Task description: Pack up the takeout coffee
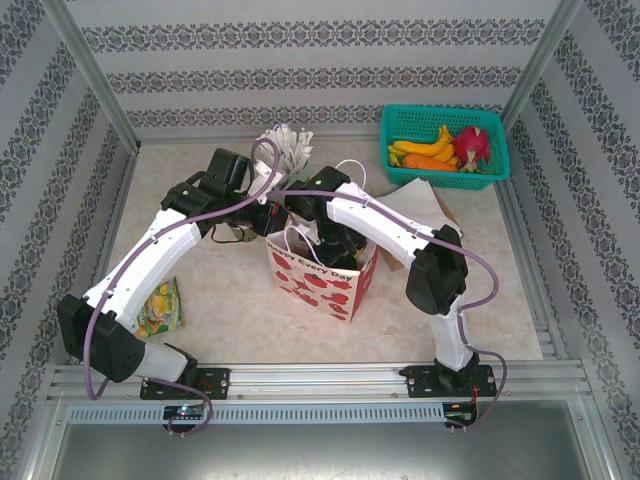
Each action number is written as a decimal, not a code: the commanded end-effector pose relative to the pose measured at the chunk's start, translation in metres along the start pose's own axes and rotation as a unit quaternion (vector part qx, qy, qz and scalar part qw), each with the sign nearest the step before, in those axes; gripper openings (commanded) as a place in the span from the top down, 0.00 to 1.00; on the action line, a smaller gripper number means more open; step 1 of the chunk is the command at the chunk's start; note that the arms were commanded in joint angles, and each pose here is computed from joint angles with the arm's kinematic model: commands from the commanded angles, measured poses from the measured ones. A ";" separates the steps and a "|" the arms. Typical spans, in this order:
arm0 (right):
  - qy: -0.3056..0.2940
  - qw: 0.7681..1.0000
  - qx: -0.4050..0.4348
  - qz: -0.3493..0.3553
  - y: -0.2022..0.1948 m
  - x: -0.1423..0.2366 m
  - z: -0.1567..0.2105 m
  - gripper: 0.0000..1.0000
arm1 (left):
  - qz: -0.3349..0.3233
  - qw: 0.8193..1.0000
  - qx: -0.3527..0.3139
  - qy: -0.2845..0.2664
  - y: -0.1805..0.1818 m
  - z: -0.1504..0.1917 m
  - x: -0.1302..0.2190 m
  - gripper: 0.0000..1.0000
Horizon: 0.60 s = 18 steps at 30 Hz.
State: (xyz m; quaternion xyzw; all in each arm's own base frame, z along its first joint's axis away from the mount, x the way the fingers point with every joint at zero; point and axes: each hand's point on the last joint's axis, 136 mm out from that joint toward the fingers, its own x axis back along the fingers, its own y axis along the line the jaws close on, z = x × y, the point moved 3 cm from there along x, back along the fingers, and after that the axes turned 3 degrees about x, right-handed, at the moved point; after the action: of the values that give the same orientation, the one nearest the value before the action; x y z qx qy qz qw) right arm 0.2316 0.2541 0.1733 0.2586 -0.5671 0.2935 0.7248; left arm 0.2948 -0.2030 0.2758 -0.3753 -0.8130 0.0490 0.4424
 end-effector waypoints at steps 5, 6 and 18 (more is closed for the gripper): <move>0.095 0.995 -0.009 0.011 -0.002 -0.025 0.015 0.44 | 0.026 0.999 -0.019 -0.023 -0.014 -0.006 0.006 1.00; 0.092 0.996 -0.008 0.010 -0.002 -0.024 0.015 0.44 | 0.026 0.999 -0.018 -0.022 -0.013 -0.006 0.006 1.00; 0.092 0.996 -0.006 0.010 -0.002 -0.023 0.016 0.44 | 0.025 0.999 -0.016 -0.020 -0.013 -0.005 0.005 1.00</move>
State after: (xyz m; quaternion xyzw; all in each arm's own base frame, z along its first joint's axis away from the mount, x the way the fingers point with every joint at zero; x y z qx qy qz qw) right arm 0.2315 0.2543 0.1729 0.2588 -0.5665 0.2931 0.7254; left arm 0.2949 -0.2030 0.2754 -0.3751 -0.8131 0.0492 0.4424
